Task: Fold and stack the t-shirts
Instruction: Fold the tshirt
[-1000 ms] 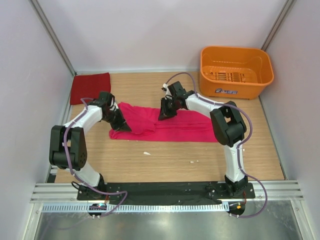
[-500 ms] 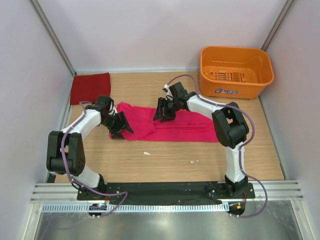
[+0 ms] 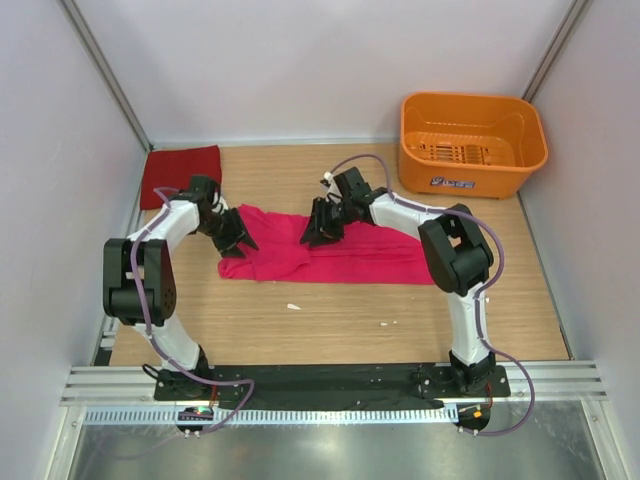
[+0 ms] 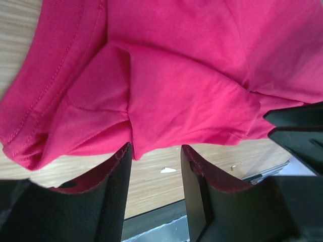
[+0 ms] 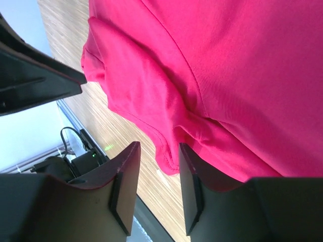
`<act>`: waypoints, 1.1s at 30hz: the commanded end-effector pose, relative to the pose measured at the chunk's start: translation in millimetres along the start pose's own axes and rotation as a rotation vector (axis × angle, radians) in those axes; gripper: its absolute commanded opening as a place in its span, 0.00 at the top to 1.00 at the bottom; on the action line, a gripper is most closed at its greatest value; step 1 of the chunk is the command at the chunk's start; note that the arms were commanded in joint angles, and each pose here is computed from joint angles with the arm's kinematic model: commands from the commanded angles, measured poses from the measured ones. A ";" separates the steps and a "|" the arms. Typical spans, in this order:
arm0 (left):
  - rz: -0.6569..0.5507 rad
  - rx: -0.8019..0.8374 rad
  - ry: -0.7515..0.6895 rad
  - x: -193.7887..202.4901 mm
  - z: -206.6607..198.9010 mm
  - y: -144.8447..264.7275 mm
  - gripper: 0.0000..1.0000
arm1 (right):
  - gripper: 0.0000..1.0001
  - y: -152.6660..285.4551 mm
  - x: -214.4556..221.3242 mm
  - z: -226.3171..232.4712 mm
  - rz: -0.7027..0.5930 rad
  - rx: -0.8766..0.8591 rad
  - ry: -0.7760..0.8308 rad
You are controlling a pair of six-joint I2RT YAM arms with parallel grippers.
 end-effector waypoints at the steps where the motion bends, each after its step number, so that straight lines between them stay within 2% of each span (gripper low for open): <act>1: -0.017 0.037 -0.023 -13.9 -9.6 -1.8 0.55 | 0.59 -9.7 5.8 8.0 0.023 -0.039 0.000; 11: 0.000 0.027 -0.012 -12.8 -2.4 -7.0 0.58 | 0.59 -22.6 15.3 -4.3 0.057 -0.005 0.020; 21: 0.014 0.023 -0.009 -9.6 1.1 -9.5 0.59 | 0.61 -25.5 7.0 -13.7 0.061 0.060 0.078; 25: 0.018 0.020 -0.005 -8.9 3.3 -13.0 0.59 | 0.67 -28.0 4.3 -14.6 0.051 0.061 0.077; 28: 0.023 0.011 0.001 -8.3 5.9 -15.9 0.62 | 0.80 -29.7 -1.0 -13.0 0.041 0.059 0.090; 29: 0.020 0.006 0.002 -8.2 6.8 -16.8 0.63 | 0.90 -29.4 -5.2 -10.1 0.033 0.055 0.099; 31: 0.012 0.005 0.008 -8.2 7.7 -16.4 0.64 | 0.99 -30.6 -9.0 -10.7 0.026 0.065 0.104; 33: 0.002 -0.005 0.012 -8.4 10.0 -16.6 0.66 | 0.99 -29.4 -15.1 -7.5 0.011 0.068 0.118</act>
Point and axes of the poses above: each gripper's point midway between its finger pads, its own y axis back along the fingers, its own z axis along the line the jaws close on, x = y × z, the point moved 2 cm from there along y, back along the fingers, and after that the axes turned 4 degrees about y, right-handed, at the moved point
